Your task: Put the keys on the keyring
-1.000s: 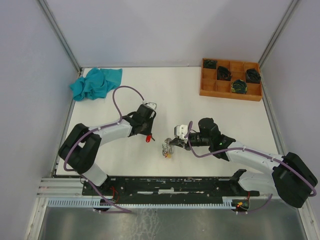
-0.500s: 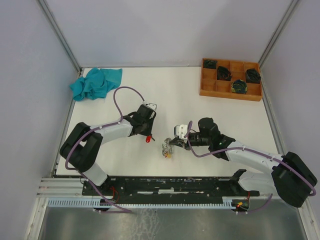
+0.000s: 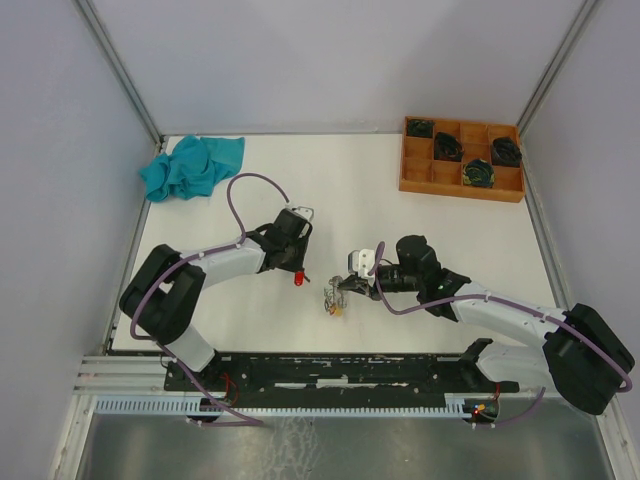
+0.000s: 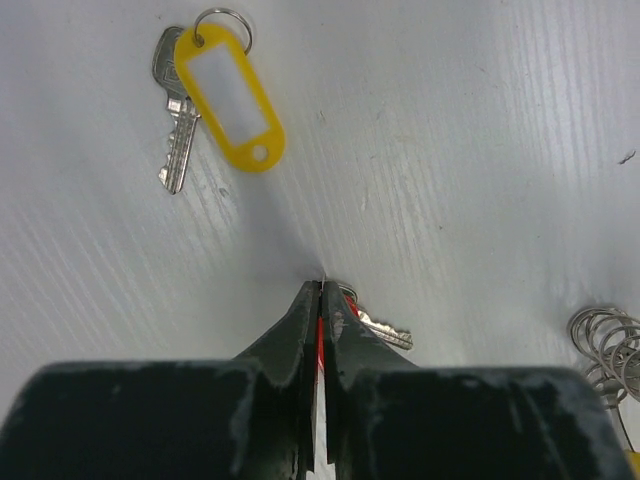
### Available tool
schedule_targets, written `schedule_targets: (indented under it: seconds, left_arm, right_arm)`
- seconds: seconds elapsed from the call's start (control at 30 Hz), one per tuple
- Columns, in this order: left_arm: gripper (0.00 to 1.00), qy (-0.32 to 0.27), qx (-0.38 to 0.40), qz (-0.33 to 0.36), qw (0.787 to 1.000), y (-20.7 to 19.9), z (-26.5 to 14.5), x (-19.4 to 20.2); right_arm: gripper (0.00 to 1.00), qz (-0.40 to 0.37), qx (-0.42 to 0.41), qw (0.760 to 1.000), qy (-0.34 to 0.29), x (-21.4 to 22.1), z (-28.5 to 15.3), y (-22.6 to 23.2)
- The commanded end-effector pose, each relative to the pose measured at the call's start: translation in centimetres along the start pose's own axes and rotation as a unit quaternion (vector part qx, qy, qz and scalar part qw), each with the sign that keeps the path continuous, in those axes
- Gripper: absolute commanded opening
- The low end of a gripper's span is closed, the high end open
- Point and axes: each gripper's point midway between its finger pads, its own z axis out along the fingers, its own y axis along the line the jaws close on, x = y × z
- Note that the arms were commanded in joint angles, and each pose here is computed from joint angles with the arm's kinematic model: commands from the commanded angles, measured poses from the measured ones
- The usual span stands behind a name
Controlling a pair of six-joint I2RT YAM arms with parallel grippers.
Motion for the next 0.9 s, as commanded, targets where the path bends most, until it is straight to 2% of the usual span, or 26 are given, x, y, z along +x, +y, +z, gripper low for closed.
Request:
schedule_targets:
  seconds: [0.0, 0.23, 0.53, 0.77, 0.87]
  left_arm:
    - [0.04, -0.017, 0.020, -0.021, 0.999, -0.8, -0.5, -1.2]
    - [0.03, -0.062, 0.035, 0.003, 0.997, -1.0, -2.9, -2.9]
    - [0.03, -0.165, 0.077, 0.117, 0.976, -1.7, -8.5, -6.3]
    - [0.03, -0.261, 0.134, 0.237, 0.926, -3.7, -12.8, -8.3]
    - [0.03, -0.295, 0.152, 0.300, 0.894, -4.5, -14.1, -8.4]
  right_arm:
    - [0.01, 0.010, -0.002, 1.000, 0.008, 0.1, 0.1, 0.0]
    - [0.01, 0.009, -0.005, 1.000, 0.001, -0.3, 0.0, 0.1]
    - [0.01, 0.003, 0.028, 1.000, -0.002, -1.0, -0.8, -0.7]
    - [0.01, -0.002, 0.036, 0.999, -0.005, -2.2, -0.9, -1.4]
    - [0.01, -0.013, 0.038, 0.999, 0.001, -2.5, -1.1, -1.7]
